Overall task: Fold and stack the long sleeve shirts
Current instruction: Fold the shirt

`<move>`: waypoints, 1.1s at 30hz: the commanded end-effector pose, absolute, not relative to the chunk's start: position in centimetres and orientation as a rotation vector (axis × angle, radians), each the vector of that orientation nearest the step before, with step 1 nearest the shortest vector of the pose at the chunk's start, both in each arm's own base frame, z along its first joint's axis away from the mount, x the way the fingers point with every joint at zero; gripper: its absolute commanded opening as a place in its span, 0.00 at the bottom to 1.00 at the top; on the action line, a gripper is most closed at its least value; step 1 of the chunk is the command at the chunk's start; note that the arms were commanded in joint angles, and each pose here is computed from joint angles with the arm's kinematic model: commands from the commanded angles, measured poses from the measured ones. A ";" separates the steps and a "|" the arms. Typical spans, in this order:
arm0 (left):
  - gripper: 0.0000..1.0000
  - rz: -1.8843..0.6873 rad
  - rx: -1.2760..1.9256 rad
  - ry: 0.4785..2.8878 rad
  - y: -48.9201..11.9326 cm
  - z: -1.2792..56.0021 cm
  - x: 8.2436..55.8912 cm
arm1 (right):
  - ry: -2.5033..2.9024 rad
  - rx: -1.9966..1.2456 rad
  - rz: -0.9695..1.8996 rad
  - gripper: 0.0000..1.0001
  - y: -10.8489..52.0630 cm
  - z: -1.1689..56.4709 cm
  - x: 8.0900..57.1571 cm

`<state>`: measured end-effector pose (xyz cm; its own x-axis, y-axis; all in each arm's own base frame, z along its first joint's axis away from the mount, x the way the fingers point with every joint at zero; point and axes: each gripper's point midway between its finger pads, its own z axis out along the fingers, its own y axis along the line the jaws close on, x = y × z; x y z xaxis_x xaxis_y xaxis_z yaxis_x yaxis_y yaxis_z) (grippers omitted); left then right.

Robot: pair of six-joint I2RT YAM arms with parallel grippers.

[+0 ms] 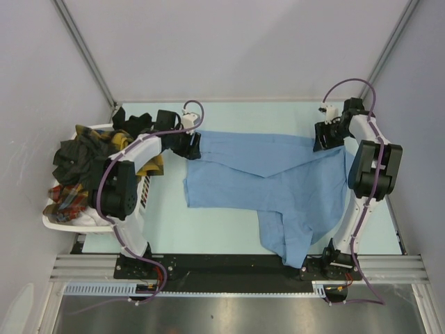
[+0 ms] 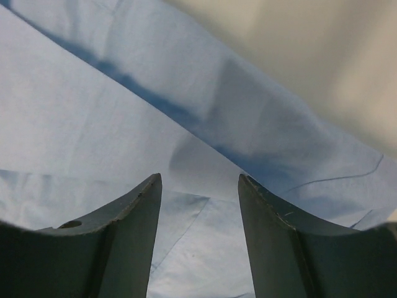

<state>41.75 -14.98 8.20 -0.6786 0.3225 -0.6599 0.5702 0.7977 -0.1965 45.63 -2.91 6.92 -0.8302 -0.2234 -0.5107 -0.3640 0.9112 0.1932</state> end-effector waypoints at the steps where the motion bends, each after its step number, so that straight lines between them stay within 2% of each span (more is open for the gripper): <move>1: 0.65 -0.521 0.796 2.284 -16.3 9.6 42.0 | 2.543 -0.483 0.297 0.58 -4.2 7.4 48.0; 4: 0.65 -0.509 0.801 2.286 -16.4 9.5 42.1 | 2.560 -0.528 0.320 0.55 -4.1 6.9 47.8; 7: 0.64 -0.489 0.787 2.292 -16.2 9.3 42.6 | 2.563 -0.543 0.301 0.47 -4.7 6.8 47.8; 15: 0.64 -0.493 0.764 2.297 -16.4 9.4 43.3 | 2.555 -0.574 0.324 0.57 -5.1 7.0 48.6; 24: 0.65 -0.452 0.748 2.282 -16.1 10.2 44.4 | 2.634 -0.644 0.418 0.52 -5.5 5.7 46.5; 27: 0.65 -0.451 0.744 2.276 -16.2 10.5 44.6 | 2.642 -0.649 0.456 0.43 -5.7 5.7 46.1; 30: 0.65 -0.452 0.744 2.277 -16.2 10.5 44.6 | 2.625 -0.649 0.474 0.23 -5.9 6.3 46.1; 31: 0.65 -0.448 0.743 2.280 -16.1 10.4 44.6 | 2.621 -0.647 0.468 0.09 -6.2 6.4 46.2; 33: 0.64 -0.445 0.737 2.286 -16.1 10.2 44.6 | 2.615 -0.644 0.454 0.00 -6.7 6.8 46.4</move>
